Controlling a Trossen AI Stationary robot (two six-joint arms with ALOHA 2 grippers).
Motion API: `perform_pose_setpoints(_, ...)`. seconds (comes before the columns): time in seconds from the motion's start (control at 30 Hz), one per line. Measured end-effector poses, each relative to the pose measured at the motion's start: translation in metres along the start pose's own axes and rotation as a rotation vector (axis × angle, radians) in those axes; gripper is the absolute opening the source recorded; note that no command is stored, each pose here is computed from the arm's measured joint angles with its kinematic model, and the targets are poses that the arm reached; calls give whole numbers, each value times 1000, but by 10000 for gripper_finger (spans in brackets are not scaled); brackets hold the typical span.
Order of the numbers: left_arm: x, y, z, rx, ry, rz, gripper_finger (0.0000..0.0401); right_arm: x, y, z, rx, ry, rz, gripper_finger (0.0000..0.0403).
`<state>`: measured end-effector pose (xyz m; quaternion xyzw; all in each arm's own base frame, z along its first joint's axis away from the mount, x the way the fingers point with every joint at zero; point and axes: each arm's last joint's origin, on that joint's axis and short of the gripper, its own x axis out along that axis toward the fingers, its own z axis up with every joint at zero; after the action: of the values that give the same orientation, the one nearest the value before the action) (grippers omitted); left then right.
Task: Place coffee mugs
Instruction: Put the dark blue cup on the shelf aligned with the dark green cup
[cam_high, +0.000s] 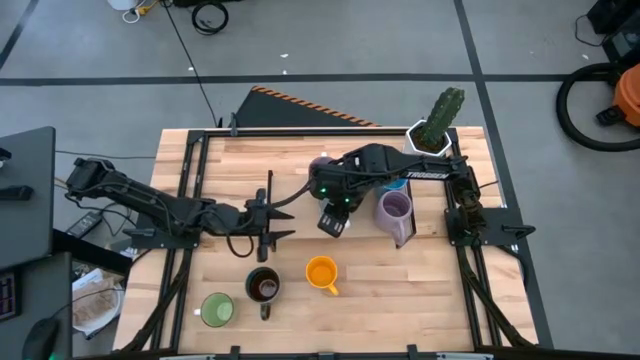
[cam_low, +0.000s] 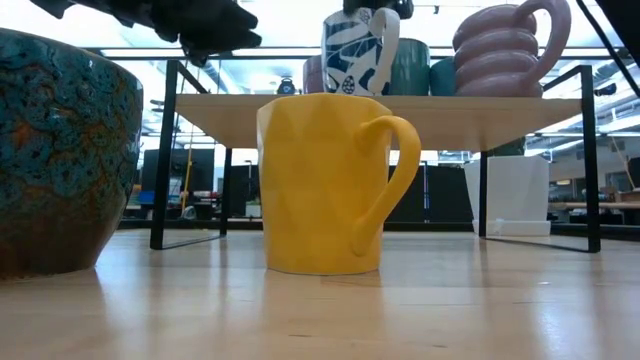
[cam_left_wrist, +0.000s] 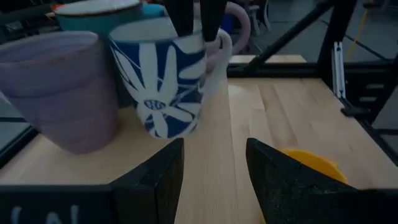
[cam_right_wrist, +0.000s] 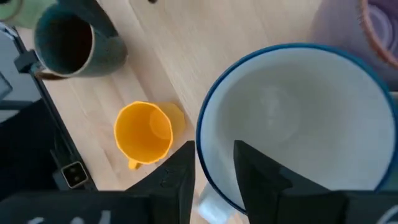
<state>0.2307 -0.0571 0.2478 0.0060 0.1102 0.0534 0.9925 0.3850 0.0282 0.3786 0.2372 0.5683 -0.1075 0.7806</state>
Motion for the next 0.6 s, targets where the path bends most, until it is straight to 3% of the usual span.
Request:
perform_pose_setpoints(0.27, 16, 10, 1, -30, -60, 68, 180, -15, 0, -8, 13, 16, 14, 118)
perform_pose_setpoints(0.6, 45, 13, -14, -17, -14, 106, 180, -24, 22, -28, -94, -20, 4, 119)
